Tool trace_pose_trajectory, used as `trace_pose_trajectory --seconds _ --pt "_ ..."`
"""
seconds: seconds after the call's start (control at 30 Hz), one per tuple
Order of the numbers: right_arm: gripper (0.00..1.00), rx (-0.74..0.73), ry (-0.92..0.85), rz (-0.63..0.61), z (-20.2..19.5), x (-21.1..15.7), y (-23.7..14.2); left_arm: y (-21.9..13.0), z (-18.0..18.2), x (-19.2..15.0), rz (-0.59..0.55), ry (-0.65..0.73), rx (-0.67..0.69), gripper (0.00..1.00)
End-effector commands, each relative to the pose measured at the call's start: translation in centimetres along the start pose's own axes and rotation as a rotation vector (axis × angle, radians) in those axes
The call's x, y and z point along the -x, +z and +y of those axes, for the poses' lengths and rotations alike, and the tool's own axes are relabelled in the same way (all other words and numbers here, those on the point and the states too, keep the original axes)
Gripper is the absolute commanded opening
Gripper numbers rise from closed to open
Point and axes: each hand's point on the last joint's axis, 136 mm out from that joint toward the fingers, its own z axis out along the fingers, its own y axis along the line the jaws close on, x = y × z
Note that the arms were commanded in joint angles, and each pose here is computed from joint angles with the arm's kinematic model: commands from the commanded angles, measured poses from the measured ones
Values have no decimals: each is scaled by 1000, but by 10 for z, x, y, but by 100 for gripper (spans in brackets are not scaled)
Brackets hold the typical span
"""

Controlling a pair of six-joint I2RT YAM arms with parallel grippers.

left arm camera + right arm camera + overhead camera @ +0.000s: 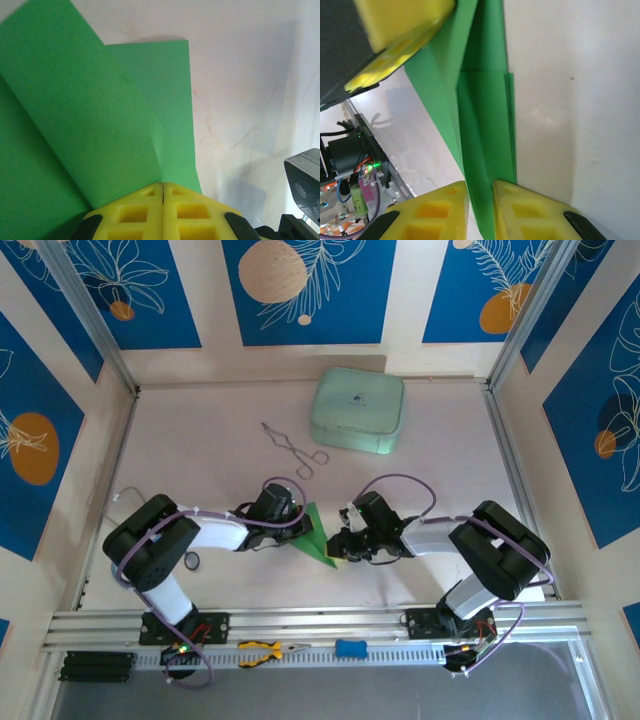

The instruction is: Fold a paper plane with a square sheet of paper (pick it up from the middle)

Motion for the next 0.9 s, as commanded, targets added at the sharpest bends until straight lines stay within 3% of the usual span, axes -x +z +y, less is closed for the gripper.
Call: trace_pose_trajectory --seconds 0.0,0.87 --pt "20 -90 38 37 -19 -14 -3 5 14 -12 48 1 49 1" --pt "15 -101 78 78 -29 -28 -4 6 18 -13 49 -4 56 1"
